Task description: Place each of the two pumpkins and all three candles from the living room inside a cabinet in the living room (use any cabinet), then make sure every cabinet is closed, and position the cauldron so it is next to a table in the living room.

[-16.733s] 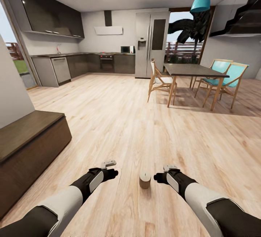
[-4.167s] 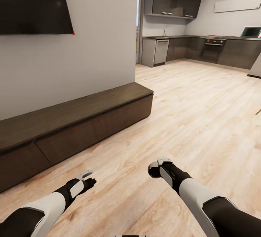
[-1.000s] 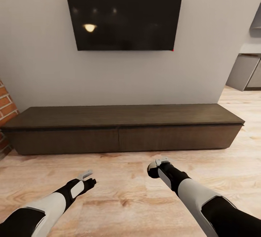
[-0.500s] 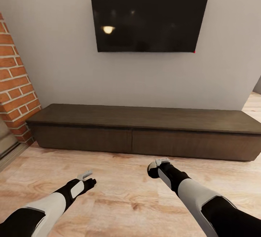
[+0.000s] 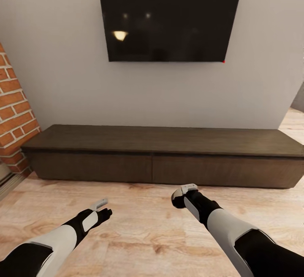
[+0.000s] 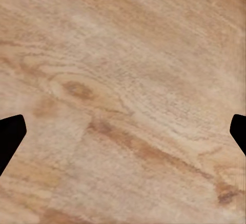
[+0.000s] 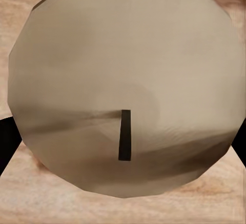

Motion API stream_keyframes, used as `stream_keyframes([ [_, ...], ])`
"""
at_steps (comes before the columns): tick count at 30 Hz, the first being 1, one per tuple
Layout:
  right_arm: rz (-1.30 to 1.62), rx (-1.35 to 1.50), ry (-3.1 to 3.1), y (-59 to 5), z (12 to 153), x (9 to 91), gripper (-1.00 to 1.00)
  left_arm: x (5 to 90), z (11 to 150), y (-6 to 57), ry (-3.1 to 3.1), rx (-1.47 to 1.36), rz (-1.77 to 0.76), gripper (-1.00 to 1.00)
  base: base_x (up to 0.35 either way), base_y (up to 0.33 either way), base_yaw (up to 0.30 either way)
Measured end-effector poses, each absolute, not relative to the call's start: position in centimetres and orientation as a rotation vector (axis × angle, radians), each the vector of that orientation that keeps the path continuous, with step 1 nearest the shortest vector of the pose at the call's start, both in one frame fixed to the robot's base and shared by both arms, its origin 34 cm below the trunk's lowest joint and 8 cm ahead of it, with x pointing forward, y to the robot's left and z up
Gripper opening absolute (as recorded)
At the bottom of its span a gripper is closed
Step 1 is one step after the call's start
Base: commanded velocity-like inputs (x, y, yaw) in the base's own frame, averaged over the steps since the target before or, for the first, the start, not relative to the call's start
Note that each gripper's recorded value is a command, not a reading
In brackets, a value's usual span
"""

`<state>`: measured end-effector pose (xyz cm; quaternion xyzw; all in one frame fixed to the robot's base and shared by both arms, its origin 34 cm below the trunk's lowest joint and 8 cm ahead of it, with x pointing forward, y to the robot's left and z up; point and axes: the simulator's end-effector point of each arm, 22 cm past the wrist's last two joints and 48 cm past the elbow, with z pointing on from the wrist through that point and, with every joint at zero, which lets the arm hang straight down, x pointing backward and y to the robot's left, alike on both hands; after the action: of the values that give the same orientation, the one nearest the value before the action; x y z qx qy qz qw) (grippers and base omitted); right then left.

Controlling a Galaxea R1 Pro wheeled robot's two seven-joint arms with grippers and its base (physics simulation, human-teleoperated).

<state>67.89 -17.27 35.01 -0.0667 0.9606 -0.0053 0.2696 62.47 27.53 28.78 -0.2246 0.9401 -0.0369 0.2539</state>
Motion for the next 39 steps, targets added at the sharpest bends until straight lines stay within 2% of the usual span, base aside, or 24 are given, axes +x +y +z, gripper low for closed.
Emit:
stream_keyframes([
  [31, 0.011, -0.167, 2.565, -16.7, 36.5, 68.9, -1.0, 63.1, 29.6, 27.9, 2.534, -0.631, -0.104, 1.0, 0.002, 0.0, -0.002],
  [39, 0.016, -0.163, 2.56, -16.7, 36.7, 69.0, -1.0, 63.0, 29.5, 27.8, 2.535, -0.63, -0.105, 1.0, 0.276, 0.113, 0.0],
])
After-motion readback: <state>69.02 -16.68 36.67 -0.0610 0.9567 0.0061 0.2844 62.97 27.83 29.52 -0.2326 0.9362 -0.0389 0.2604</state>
